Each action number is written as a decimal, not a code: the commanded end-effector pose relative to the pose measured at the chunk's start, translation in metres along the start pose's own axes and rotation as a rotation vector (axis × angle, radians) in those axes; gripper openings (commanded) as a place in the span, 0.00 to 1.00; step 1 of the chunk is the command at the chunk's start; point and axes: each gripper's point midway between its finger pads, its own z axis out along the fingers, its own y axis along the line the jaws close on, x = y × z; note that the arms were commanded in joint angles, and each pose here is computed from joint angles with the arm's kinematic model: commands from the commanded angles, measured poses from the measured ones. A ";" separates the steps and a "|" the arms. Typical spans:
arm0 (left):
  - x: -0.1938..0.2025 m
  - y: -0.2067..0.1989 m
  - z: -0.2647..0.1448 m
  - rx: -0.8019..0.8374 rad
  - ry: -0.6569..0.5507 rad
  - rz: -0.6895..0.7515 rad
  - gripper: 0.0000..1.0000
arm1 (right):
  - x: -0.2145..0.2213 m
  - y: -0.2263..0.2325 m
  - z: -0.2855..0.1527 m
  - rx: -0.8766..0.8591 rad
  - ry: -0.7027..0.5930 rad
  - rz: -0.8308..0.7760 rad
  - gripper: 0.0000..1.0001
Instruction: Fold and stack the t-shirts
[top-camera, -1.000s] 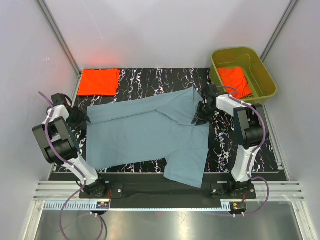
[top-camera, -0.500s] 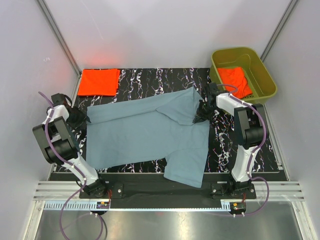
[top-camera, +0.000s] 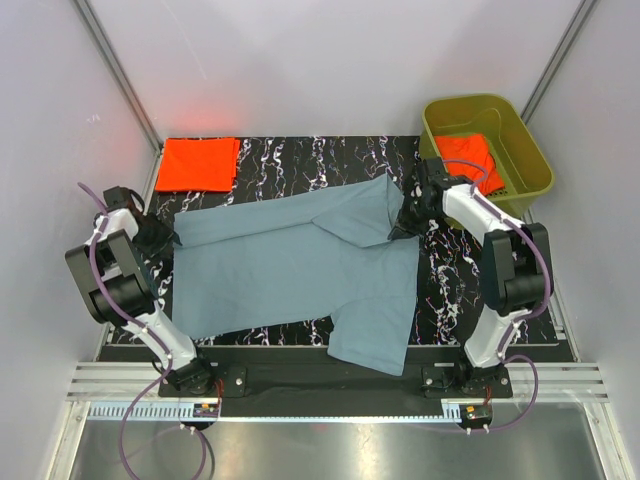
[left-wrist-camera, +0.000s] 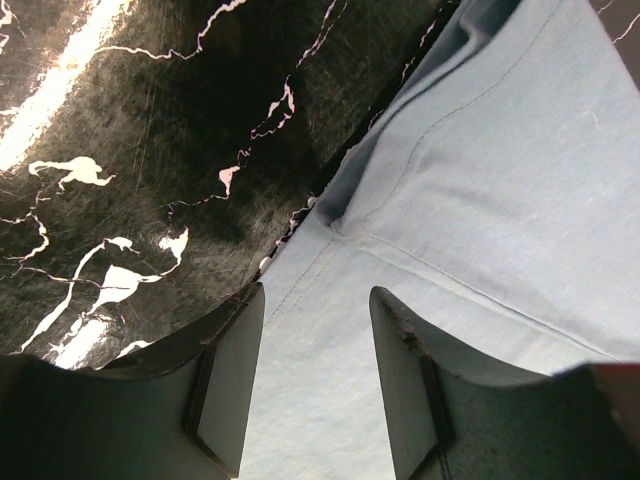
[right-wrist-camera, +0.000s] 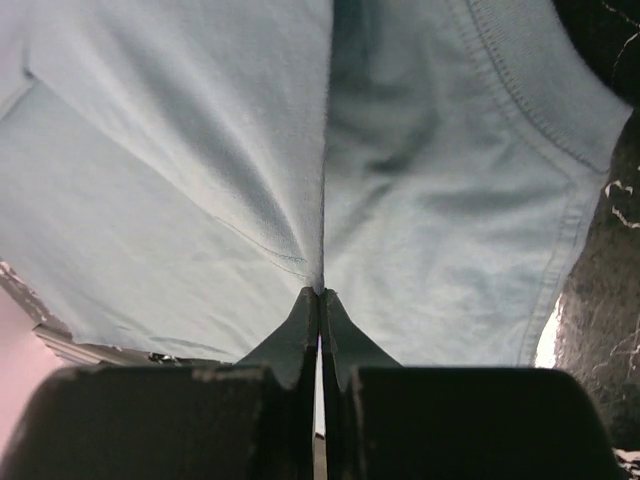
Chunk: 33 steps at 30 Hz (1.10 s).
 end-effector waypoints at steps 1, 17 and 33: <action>-0.019 -0.007 -0.002 0.017 -0.055 0.015 0.52 | 0.012 0.010 -0.022 -0.034 0.015 0.020 0.00; -0.019 -0.006 0.003 0.010 -0.050 0.010 0.52 | 0.035 0.009 -0.026 -0.058 0.041 0.114 0.00; -0.024 -0.014 -0.017 0.034 -0.092 0.016 0.52 | 0.044 0.009 -0.032 -0.076 0.060 0.110 0.00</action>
